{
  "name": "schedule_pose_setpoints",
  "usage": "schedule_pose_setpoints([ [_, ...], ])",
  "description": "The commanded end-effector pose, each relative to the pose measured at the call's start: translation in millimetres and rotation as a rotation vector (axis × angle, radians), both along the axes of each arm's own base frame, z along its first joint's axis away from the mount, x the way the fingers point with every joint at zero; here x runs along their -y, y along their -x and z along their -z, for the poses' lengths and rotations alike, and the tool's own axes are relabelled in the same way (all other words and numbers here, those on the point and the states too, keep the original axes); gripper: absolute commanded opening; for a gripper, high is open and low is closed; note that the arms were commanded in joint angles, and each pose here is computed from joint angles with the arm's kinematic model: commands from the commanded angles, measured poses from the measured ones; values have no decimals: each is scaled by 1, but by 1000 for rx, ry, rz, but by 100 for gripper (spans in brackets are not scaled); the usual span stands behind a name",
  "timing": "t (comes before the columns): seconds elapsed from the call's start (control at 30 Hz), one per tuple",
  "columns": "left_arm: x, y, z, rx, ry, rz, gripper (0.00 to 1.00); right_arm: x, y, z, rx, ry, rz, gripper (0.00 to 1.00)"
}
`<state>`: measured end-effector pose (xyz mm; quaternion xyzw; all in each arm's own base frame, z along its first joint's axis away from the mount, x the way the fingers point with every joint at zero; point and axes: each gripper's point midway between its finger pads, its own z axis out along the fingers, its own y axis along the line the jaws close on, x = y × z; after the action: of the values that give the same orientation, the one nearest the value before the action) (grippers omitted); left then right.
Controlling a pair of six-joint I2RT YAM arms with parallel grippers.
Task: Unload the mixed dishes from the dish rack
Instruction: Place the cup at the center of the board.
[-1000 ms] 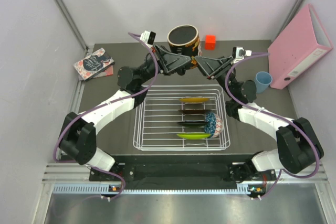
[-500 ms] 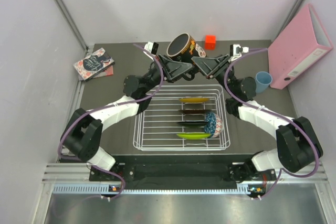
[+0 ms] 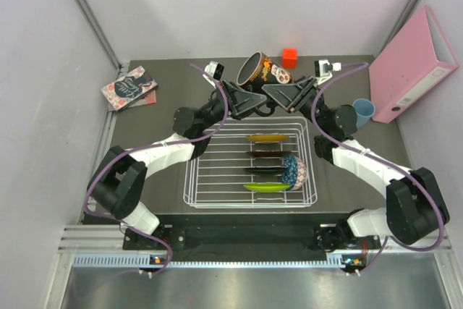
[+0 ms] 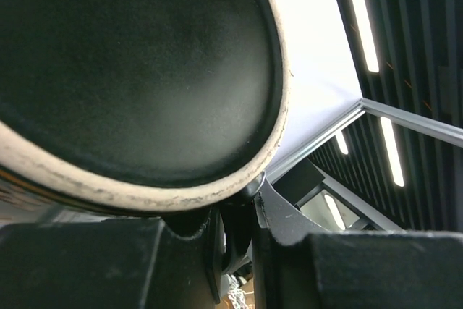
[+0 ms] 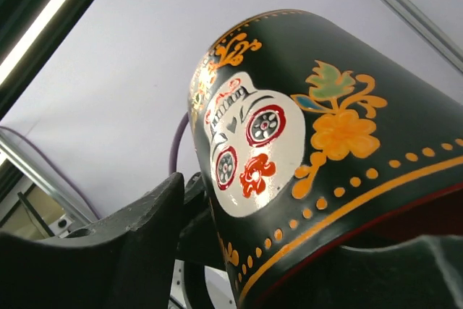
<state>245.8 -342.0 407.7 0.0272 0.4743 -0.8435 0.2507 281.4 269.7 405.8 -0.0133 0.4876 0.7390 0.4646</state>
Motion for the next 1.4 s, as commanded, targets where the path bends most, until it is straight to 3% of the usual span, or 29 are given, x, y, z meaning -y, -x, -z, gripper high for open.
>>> schedule_pose_setpoints([
  [0.0, -12, 31, -1, 165, 21, 43, 0, 53, 110, -110, 621, -240, 25, 49],
  [0.1, -21, 28, 3, 151, 9, 15, 0, 60, 105, -111, 607, -227, 70, 25],
  [0.13, -23, 27, 4, 145, 5, 8, 0, 60, 104, -112, 604, -219, 76, 5],
  [0.17, -26, 27, 7, 142, -1, 0, 0, 60, 104, -114, 609, -204, 83, 0],
  [0.4, -28, 22, 12, 128, -14, -7, 0, 53, 97, -114, 570, -145, 76, 0],
  [0.43, -27, 23, 11, 144, -25, 2, 5, 50, 92, -113, 550, -122, 80, 0],
  [0.47, -27, 21, 12, 144, -38, 2, 21, 51, 95, -119, 577, -103, 102, 0],
  [0.5, -25, 16, 17, 115, -66, 5, 51, 50, 93, -120, 574, -80, 119, 0],
  [0.53, -25, 13, 18, 105, -84, -2, 93, 46, 81, -113, 515, -24, 136, 0],
  [0.57, -29, 11, 16, 133, -103, -23, 99, 50, 87, -126, 571, -2, 186, 0],
  [0.63, -28, -2, 28, 97, -187, -62, 99, 46, 72, -119, 498, 97, 226, 0],
  [0.7, -36, -13, 29, 80, -245, -115, 99, 57, 70, -138, 541, 146, 343, 0],
  [0.8, -49, -37, 37, 29, -358, -238, 99, 78, 36, -144, 422, 262, 555, 0],
  [0.83, -56, -42, 48, -12, -424, -284, 99, 99, 16, -157, 365, 292, 714, 0],
  [0.9, -73, -61, 56, -77, -472, -422, 99, 117, -18, -124, 160, 453, 832, 0],
  [0.93, -81, -61, 63, -106, -521, -472, 99, 143, -39, -127, 74, 501, 994, 0],
  [0.97, -87, -64, 68, -129, -545, -511, 99, 155, -50, -95, -44, 636, 1039, 0],
  [1.03, -99, -66, 65, -121, -573, -594, 99, 188, -61, -81, -163, 753, 1213, 0],
  [1.23, -120, -62, 92, -210, -747, -672, 98, 264, -42, 8, -424, 1211, 1499, 0],
  [1.3, -124, -52, 88, -222, -740, -671, 99, 280, -41, 46, -503, 1293, 1491, 0],
  [1.37, -128, -46, 81, -206, -716, -686, 99, 302, -39, 73, -616, 1280, 1462, 0],
])
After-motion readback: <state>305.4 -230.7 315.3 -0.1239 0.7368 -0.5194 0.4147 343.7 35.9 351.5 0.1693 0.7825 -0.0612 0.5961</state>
